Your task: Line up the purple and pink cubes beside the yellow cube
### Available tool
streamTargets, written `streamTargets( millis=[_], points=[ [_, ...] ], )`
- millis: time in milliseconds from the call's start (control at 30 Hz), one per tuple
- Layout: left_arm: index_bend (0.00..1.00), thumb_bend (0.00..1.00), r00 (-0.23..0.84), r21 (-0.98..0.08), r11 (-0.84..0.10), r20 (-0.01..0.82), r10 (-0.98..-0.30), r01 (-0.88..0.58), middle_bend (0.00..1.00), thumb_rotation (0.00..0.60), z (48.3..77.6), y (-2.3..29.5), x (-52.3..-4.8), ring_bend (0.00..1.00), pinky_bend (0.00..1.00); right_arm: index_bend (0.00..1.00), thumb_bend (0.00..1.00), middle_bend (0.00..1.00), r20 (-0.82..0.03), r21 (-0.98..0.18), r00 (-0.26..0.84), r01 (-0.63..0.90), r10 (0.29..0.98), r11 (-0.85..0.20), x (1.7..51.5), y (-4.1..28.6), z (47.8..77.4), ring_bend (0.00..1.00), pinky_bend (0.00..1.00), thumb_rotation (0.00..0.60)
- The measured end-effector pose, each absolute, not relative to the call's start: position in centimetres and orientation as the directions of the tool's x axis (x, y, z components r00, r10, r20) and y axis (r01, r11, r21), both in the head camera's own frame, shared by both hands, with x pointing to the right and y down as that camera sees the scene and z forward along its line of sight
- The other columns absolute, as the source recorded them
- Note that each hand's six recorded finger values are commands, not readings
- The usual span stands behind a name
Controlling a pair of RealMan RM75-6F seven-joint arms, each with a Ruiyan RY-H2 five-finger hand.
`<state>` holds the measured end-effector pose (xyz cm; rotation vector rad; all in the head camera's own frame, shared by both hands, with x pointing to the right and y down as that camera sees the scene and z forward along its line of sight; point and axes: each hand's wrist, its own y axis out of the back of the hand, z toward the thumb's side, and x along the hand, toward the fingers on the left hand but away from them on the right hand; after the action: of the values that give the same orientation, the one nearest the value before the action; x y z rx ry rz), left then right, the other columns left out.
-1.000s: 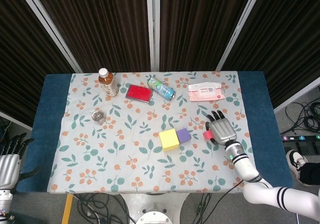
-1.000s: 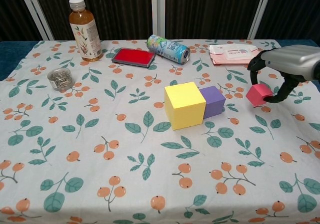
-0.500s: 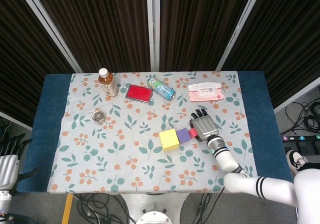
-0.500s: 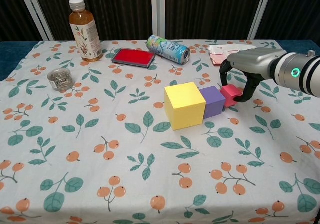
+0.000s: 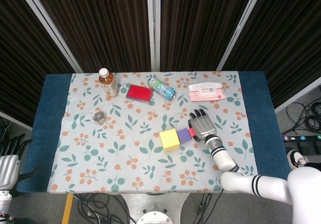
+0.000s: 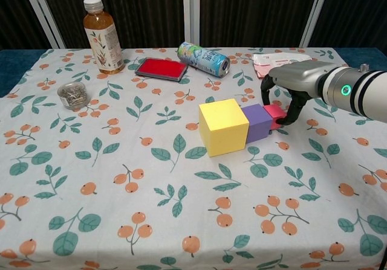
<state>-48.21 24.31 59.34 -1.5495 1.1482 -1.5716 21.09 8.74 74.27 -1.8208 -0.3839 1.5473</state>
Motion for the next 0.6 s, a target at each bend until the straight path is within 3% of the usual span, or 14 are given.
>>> streamTargets(
  millis=[600],
  points=[
    [0.25,0.03,-0.106,-0.901,-0.411,0.426,-0.899,-0.136,0.18,0.600,59.40,24.50,-48.46,0.09,0.13,0.51,0.24,0.13,-0.739,-0.672,0.253,-0.225,0.624,-0.705,20.24,9.10,74.47,0.00,0.00,0.600]
  ],
)
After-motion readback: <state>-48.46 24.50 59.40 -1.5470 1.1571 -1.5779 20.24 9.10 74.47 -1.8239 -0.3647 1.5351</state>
